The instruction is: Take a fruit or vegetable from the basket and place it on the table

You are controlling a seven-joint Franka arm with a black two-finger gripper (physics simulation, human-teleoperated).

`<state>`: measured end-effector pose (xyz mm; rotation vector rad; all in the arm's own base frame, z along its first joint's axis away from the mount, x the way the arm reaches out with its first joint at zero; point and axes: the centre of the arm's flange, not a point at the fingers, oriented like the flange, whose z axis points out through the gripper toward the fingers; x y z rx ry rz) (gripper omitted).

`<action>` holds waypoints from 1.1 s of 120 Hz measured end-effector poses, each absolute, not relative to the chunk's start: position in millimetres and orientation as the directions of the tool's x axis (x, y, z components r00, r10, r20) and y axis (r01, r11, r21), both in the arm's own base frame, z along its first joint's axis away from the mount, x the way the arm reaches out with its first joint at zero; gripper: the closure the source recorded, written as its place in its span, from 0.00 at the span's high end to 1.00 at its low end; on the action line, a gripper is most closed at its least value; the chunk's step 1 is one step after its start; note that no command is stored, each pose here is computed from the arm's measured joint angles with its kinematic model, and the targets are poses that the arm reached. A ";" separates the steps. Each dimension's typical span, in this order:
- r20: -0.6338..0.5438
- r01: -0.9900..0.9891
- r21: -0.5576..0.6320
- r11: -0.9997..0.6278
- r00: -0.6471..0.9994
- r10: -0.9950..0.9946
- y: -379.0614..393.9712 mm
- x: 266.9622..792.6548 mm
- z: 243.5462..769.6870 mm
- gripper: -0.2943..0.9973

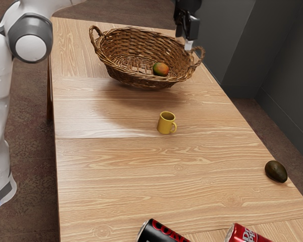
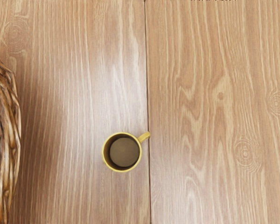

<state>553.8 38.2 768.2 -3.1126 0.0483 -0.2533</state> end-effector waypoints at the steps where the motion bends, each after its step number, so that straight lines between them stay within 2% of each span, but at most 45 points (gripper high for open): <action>1: 0.161 -0.029 -0.027 -0.999 0.986 -0.033 43.1 556.8 765.4 0.77; 13: 0.142 -0.031 -0.106 -0.994 0.989 -0.046 104.6 591.1 725.3 0.77; 24: 0.121 -0.121 -0.148 -0.982 0.983 -0.140 117.0 617.5 694.2 0.77; 30: 0.115 -0.163 -0.159 -0.974 0.976 -0.182 126.2 630.9 680.0 0.77; 41: 0.116 -0.160 -0.141 -0.977 0.977 -0.176 197.8 640.8 648.7 0.77; 51: 0.131 -0.232 -0.136 -0.963 0.959 -0.249 207.6 650.9 634.8 0.77; 83: 0.099 -0.336 -0.077 -0.939 0.934 -0.343 258.7 611.8 616.3 0.77; 98: 0.068 -0.391 -0.050 -0.919 0.917 -0.393 265.0 610.9 584.7 0.77; 132: 0.047 -0.461 -0.088 -0.883 0.884 -0.466 292.7 622.2 555.0 0.77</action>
